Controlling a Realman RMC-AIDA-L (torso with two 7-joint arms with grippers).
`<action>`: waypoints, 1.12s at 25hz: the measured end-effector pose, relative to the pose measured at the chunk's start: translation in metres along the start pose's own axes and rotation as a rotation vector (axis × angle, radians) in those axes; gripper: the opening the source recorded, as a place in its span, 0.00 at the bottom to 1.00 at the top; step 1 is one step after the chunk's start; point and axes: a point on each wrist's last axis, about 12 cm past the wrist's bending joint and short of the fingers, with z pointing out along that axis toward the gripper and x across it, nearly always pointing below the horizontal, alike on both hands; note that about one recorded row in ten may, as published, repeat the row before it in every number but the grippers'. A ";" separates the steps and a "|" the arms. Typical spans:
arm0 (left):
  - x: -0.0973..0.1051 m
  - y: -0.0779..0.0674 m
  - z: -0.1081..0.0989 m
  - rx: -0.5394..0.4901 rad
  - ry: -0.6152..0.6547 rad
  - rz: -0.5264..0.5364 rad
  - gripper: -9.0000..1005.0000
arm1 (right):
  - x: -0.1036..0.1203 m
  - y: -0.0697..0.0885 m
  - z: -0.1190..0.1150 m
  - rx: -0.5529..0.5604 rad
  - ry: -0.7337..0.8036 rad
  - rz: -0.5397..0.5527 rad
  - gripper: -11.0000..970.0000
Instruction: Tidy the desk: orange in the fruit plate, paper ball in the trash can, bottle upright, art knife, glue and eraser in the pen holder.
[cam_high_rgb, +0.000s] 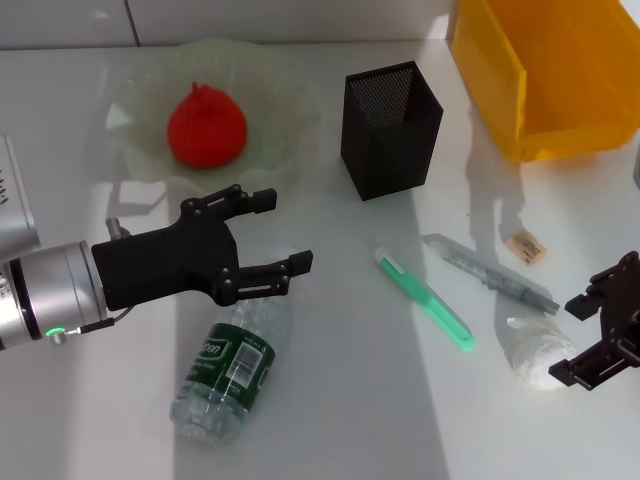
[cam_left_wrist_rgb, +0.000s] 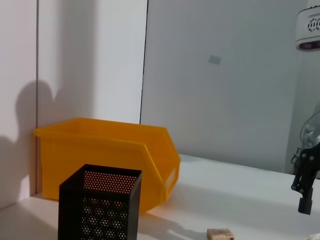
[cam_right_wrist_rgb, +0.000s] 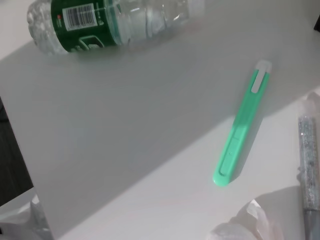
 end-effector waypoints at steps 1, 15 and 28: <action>0.000 0.000 0.000 0.004 0.006 -0.002 0.87 | 0.000 -0.001 0.004 0.001 0.009 0.001 0.74; 0.000 0.000 0.003 0.015 0.023 -0.008 0.87 | -0.007 -0.003 0.038 0.023 0.071 -0.016 0.73; 0.002 0.001 0.004 0.003 0.030 -0.002 0.87 | -0.015 -0.005 0.031 0.032 0.056 -0.020 0.64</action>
